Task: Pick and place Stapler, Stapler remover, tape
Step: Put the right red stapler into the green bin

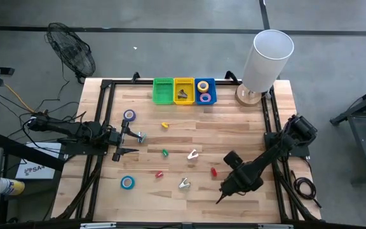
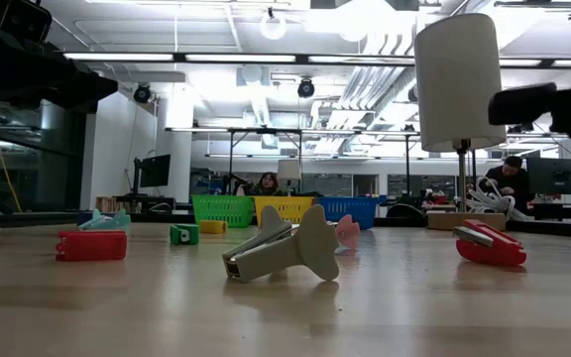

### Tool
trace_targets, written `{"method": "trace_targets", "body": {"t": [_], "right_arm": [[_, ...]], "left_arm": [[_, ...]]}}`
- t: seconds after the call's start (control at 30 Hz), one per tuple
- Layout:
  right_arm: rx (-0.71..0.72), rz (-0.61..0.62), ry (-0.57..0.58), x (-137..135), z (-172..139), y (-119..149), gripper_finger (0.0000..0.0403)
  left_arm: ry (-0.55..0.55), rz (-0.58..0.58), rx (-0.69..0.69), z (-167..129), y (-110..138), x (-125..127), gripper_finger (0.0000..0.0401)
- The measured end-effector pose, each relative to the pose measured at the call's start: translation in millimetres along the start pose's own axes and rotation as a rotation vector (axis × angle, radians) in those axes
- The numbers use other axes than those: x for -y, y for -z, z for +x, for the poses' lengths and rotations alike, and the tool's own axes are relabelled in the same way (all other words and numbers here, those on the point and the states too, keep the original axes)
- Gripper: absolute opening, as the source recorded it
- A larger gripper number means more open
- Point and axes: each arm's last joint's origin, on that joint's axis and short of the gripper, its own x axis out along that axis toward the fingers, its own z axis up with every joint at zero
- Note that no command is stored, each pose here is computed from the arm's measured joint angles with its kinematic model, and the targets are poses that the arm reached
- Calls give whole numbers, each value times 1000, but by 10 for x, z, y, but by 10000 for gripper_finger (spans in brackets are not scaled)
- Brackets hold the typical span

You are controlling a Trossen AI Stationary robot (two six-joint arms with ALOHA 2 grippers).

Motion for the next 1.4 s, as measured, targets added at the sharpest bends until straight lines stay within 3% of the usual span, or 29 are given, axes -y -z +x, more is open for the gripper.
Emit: {"method": "trace_targets", "body": {"t": [0.43, 0.77, 1.2, 1.4], "right_arm": [[70, -58, 20, -5, 263, -28, 169], [124, -69, 30, -5, 284, -75, 166], [145, -59, 26, -5, 282, -94, 83], [168, 34, 24, -2, 276, -115, 67]], "left_arm": [[0, 0, 0, 0, 0, 0, 259], [0, 0, 0, 0, 0, 0, 259], [0, 0, 0, 0, 0, 0, 259], [0, 0, 0, 0, 0, 0, 259]]}}
